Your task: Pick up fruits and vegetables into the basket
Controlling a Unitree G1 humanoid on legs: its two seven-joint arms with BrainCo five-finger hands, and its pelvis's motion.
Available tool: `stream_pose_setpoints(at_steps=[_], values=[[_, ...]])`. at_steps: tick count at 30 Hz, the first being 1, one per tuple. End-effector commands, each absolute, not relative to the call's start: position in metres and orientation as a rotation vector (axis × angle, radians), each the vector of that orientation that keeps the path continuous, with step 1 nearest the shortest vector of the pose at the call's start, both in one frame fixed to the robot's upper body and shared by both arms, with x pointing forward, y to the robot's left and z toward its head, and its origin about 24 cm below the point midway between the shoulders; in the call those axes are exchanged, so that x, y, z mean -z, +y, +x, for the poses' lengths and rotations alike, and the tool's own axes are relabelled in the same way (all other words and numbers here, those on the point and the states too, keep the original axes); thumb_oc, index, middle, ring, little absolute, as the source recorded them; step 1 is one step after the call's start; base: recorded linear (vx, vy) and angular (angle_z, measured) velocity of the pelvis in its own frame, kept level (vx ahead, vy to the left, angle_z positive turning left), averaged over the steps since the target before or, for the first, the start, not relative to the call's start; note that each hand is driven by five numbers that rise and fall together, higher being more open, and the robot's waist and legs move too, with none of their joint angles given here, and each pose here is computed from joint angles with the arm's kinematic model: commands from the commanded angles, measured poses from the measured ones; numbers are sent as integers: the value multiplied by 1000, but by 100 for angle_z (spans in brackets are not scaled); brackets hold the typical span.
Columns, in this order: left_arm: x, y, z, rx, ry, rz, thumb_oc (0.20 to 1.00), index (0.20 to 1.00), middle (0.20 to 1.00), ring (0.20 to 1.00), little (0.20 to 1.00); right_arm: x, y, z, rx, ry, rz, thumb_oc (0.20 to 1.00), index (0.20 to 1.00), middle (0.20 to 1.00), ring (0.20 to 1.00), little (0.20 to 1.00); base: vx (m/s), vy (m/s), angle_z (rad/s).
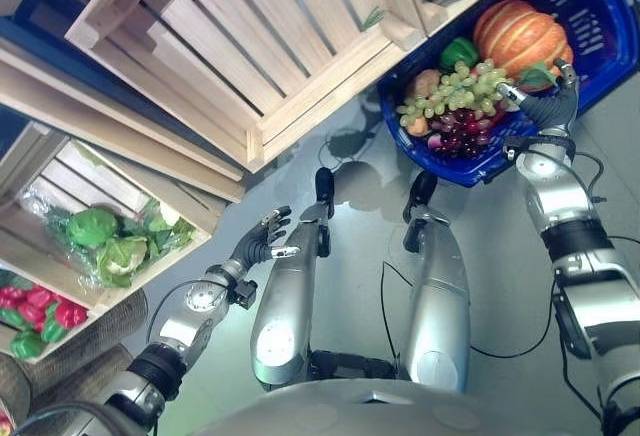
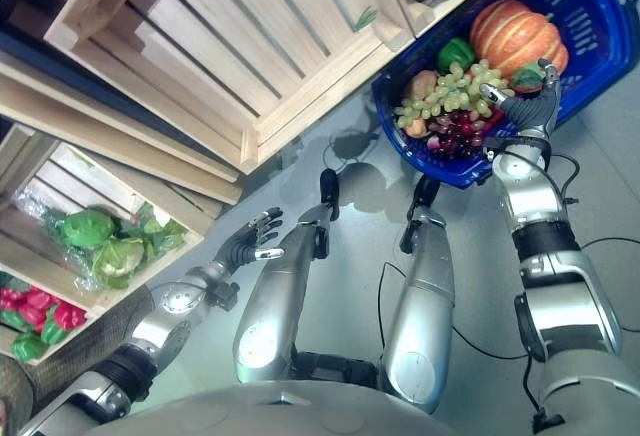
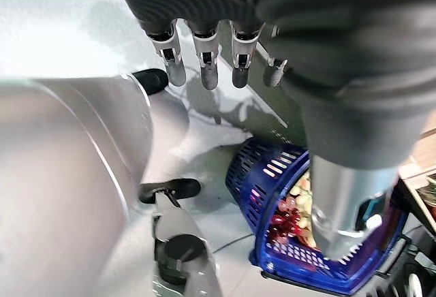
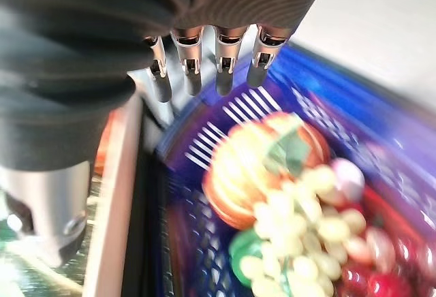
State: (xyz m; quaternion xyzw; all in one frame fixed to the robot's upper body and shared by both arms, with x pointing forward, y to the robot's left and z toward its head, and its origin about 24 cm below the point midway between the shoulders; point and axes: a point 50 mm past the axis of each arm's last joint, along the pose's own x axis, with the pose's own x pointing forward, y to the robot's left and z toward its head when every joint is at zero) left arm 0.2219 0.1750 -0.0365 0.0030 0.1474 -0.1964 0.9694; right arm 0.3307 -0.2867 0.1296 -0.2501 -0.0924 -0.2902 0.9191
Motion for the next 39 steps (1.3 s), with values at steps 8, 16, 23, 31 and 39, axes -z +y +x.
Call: stream_pose_setpoints(at_steps=[8, 16, 23, 31, 39], values=[[79, 208, 171, 227, 457, -126, 1000, 1000, 1000, 1000, 1000, -94, -253, 277, 306, -342, -633, 1000, 1000, 1000, 1000, 1000, 36, -1, -13], [108, 222, 132, 136, 644, -151, 1000, 1000, 1000, 1000, 1000, -26, -239, 239, 3, -11, -615, 1000, 1000, 1000, 1000, 1000, 121, 5, -11], [123, 231, 118, 141, 777, -133, 1000, 1000, 1000, 1000, 1000, 49, -227, 199, -233, 448, -463, 1000, 1000, 1000, 1000, 1000, 29, 22, -3], [136, 226, 118, 194, 910, -160, 1000, 1000, 1000, 1000, 1000, 117, -207, 156, -284, 804, -236, 1000, 1000, 1000, 1000, 1000, -13, 38, 2], [148, 208, 114, 235, 1003, -221, 1000, 1000, 1000, 1000, 1000, 149, -201, 123, -252, 1051, -64, 1000, 1000, 1000, 1000, 1000, -1, 12, 0]])
